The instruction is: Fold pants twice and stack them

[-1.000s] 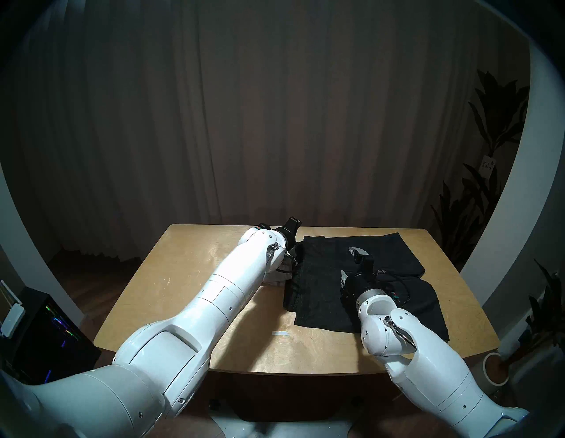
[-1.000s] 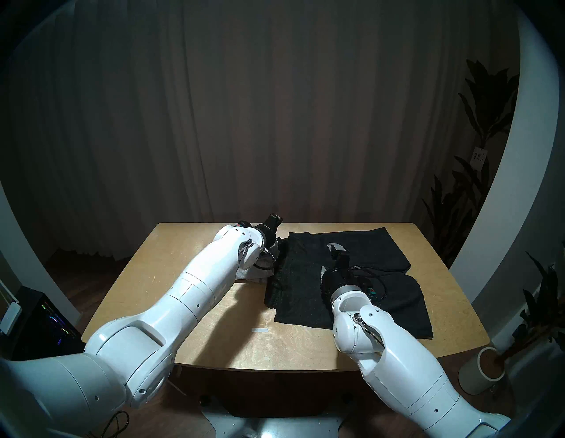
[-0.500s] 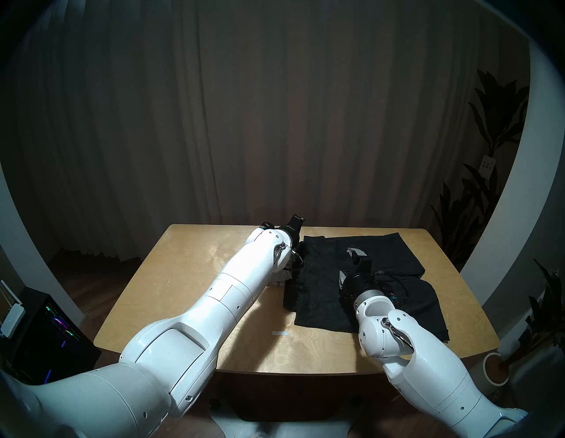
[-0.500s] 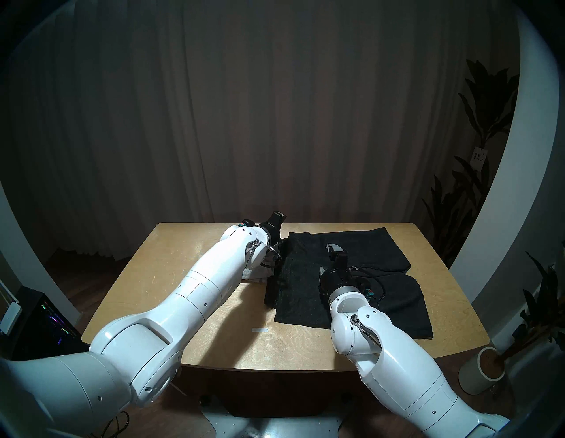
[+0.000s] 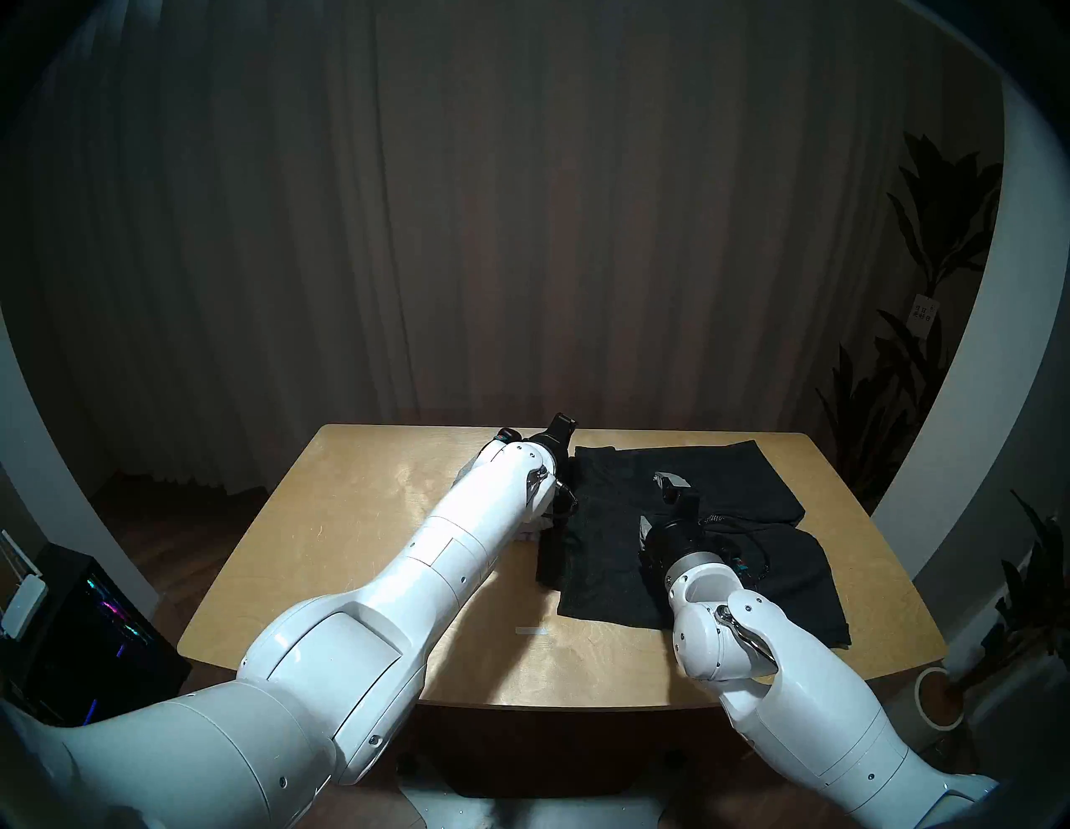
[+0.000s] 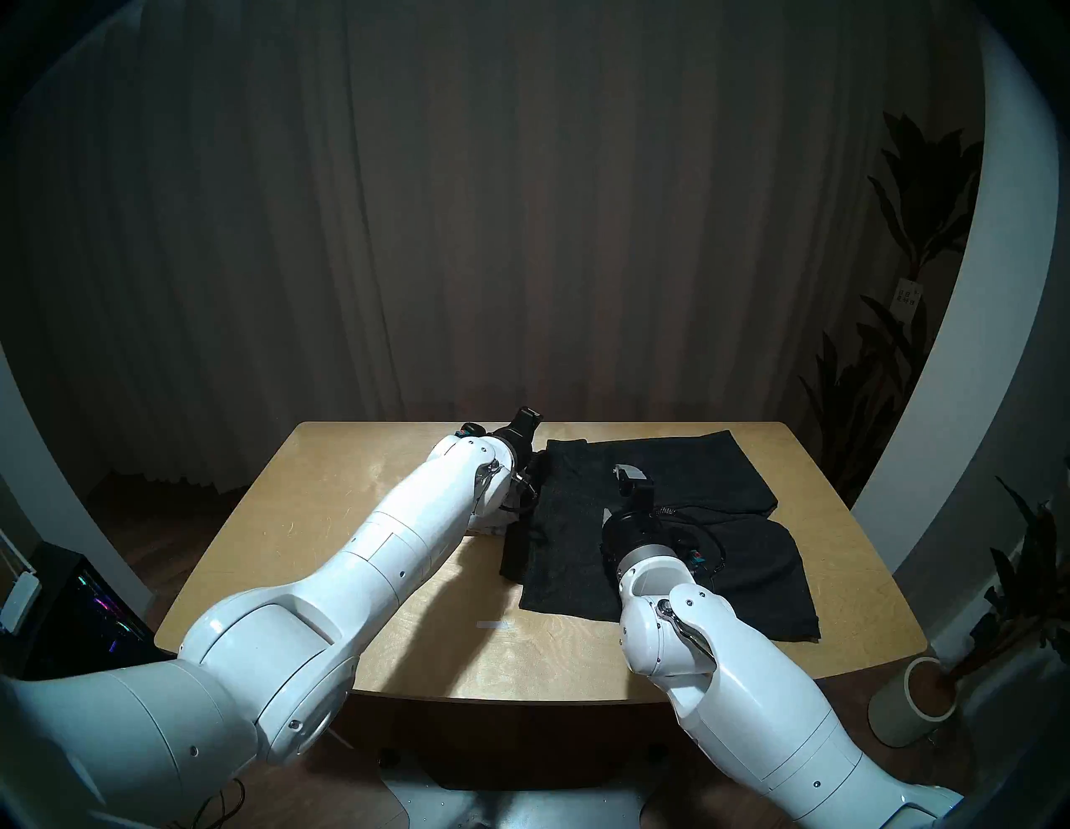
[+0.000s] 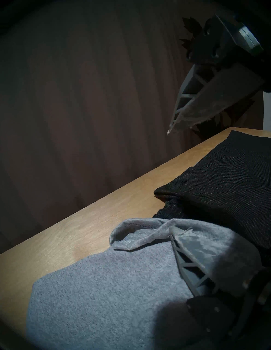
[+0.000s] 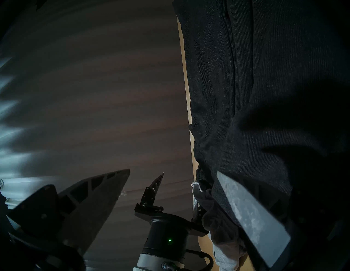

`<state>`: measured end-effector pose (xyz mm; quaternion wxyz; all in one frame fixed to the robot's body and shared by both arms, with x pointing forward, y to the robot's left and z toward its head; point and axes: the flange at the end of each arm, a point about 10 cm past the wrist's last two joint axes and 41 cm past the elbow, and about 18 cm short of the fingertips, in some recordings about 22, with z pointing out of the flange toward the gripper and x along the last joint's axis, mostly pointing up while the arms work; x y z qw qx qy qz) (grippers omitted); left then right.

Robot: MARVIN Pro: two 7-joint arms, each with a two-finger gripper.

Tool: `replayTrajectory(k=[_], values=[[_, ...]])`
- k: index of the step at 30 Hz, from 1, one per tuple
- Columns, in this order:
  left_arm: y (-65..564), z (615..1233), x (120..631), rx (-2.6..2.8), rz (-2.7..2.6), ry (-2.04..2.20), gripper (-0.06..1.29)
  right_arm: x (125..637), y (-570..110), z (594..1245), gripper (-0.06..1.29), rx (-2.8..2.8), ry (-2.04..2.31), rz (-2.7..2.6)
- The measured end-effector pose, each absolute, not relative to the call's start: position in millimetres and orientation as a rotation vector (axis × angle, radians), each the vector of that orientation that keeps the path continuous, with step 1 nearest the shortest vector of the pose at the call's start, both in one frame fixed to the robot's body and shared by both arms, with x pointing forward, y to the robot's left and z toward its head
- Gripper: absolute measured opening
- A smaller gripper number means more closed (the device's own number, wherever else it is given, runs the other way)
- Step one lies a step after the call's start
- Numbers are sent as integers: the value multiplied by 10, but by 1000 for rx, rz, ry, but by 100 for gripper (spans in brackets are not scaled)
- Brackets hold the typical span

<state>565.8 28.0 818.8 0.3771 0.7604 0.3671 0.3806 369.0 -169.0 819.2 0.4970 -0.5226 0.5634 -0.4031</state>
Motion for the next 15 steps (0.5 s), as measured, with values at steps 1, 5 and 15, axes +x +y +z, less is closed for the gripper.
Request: replayTrajectory(k=[1,5,15], values=[[278,8180,5660,1944,973,940,123,3688,-1686,8189,120,-1266,1365,-976],[253,8170,5674,1939,973,941,123,3679,-1664,8176,120,-1268,1369,-975],[194,8326,5724,1900,989,921,123,3669,-1637,8161,120,-1265,1379,-978]])
